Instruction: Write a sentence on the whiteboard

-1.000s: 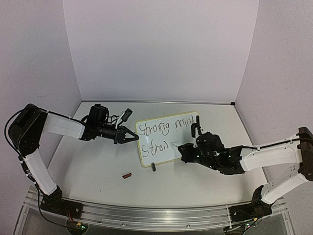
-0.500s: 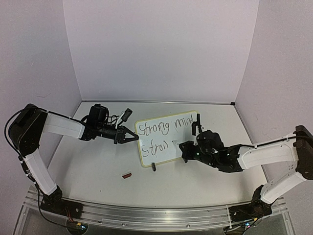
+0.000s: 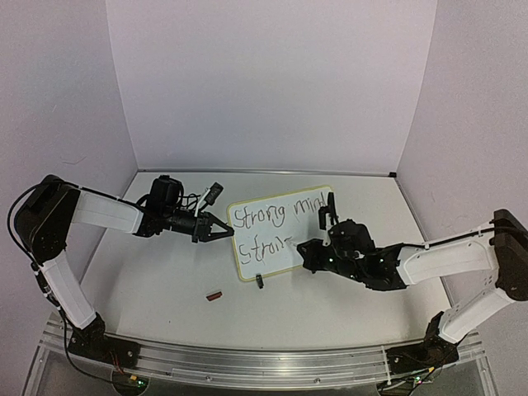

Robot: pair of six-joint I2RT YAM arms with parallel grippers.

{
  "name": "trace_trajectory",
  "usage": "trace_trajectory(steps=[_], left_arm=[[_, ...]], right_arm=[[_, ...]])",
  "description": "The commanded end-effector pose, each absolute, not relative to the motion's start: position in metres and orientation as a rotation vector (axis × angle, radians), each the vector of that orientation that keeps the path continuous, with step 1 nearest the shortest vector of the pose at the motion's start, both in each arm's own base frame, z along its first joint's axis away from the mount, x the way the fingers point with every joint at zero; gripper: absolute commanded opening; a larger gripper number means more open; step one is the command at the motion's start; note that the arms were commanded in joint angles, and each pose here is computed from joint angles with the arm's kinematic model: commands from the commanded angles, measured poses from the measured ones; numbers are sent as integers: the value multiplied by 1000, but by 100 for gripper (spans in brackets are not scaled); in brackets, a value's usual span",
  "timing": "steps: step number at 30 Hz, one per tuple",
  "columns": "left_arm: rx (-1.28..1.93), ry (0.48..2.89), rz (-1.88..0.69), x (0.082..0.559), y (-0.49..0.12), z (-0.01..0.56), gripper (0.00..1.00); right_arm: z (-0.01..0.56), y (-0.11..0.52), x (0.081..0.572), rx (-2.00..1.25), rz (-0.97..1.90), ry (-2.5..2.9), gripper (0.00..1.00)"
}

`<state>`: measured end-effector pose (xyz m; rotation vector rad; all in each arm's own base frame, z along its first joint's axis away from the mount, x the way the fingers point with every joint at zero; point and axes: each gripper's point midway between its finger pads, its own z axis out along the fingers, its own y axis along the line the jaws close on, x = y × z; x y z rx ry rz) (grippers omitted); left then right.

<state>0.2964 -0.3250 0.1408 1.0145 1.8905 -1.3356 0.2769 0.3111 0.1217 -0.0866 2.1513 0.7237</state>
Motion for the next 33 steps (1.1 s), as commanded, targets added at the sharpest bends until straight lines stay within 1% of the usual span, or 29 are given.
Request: trace_trajectory(steps=[1, 9, 23, 33], left_arm=[[1040, 1911, -1296, 291, -323, 132, 0], [1040, 1909, -1296, 291, -323, 133, 0], [1040, 1911, -1297, 291, -323, 133, 0], [1040, 1910, -1296, 291, -323, 133, 0]], right_arm=[[108, 304, 274, -49, 722, 2186, 0], [114, 294, 274, -34, 691, 2171, 0], [153, 304, 292, -54, 669, 2065, 0], [126, 301, 284, -45, 672, 2138, 0]])
